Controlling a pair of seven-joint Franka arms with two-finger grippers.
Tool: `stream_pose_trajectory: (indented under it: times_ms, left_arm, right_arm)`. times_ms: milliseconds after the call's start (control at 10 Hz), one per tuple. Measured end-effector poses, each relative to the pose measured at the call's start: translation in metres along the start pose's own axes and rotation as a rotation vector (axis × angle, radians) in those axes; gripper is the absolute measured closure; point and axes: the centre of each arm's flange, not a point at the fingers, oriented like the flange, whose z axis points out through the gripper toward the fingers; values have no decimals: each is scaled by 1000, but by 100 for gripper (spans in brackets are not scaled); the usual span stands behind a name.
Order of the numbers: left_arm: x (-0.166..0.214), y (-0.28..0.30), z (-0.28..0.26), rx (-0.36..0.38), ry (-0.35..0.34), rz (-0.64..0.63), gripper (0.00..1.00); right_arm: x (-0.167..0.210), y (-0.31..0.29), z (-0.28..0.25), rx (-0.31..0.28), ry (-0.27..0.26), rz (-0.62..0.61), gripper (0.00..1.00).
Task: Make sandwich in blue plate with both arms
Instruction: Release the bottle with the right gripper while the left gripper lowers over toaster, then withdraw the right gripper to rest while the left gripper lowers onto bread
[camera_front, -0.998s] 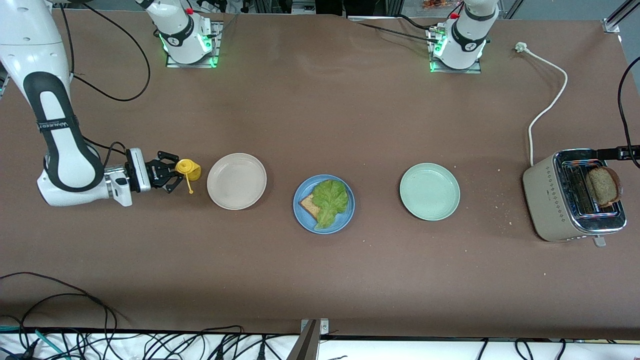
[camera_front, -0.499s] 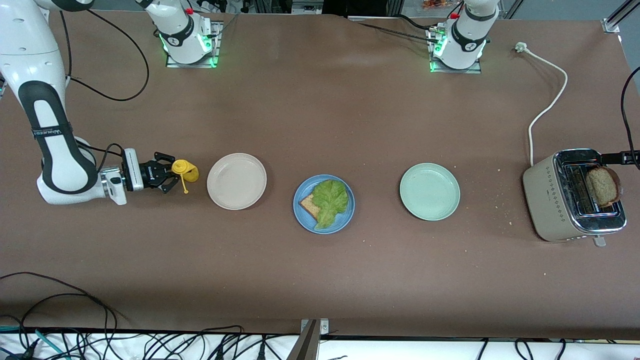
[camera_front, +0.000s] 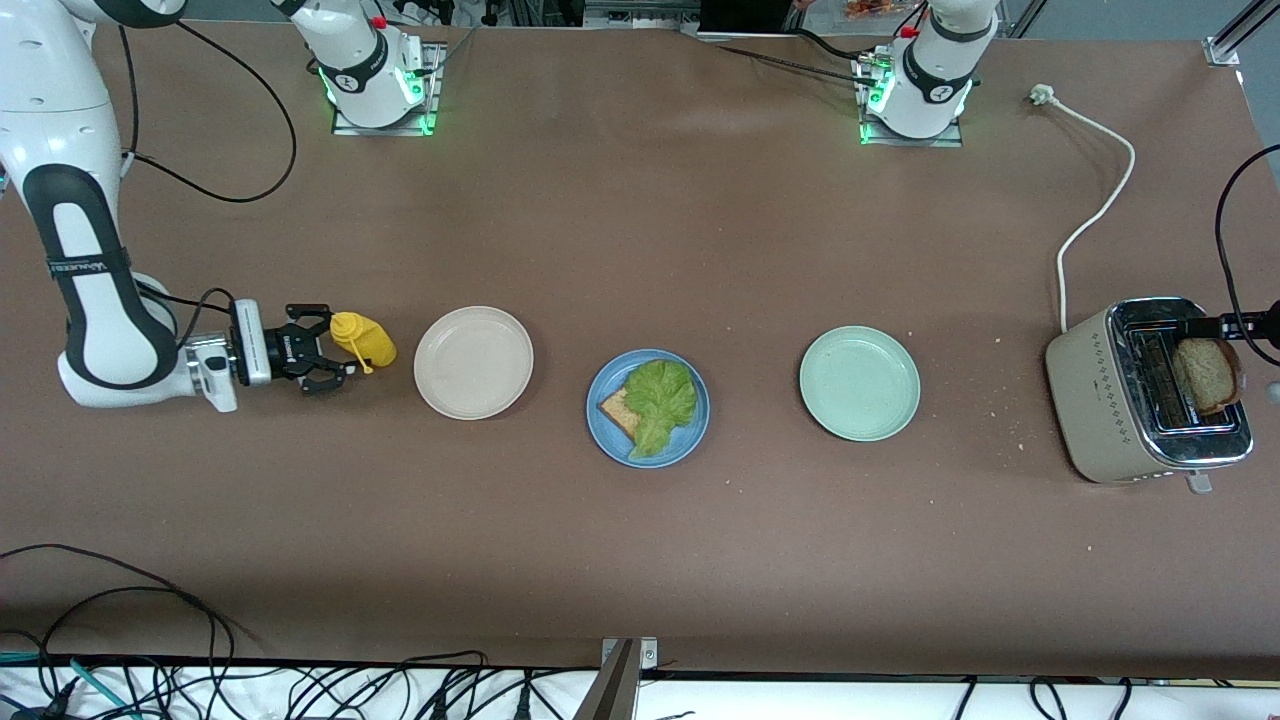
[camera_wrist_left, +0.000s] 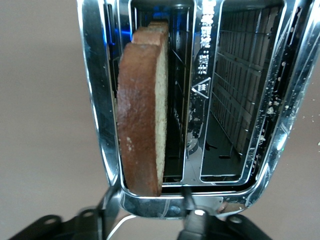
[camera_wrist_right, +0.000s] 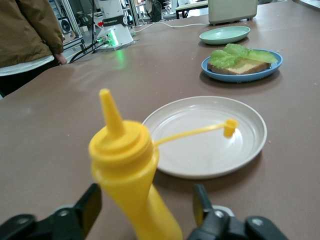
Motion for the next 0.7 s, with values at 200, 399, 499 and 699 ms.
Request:
stream_pose_trajectory:
  times_ms: [200, 399, 499, 699]
  left_arm:
    - [0, -1, 0, -1, 2, -2, 66]
    - [0, -2, -6, 2, 13, -4, 77]
    - [0, -3, -11, 5, 24, -6, 93]
    - [1, -3, -17, 8, 35, -5, 99]
  right_arm:
    - [-17, -17, -30, -25, -28, 40, 0]
    - [-21, -31, -58, -53, -47, 122, 0]
    - [-13, -35, -69, -58, -58, 211, 0]
    - [21, -38, -96, -78, -127, 421, 0]
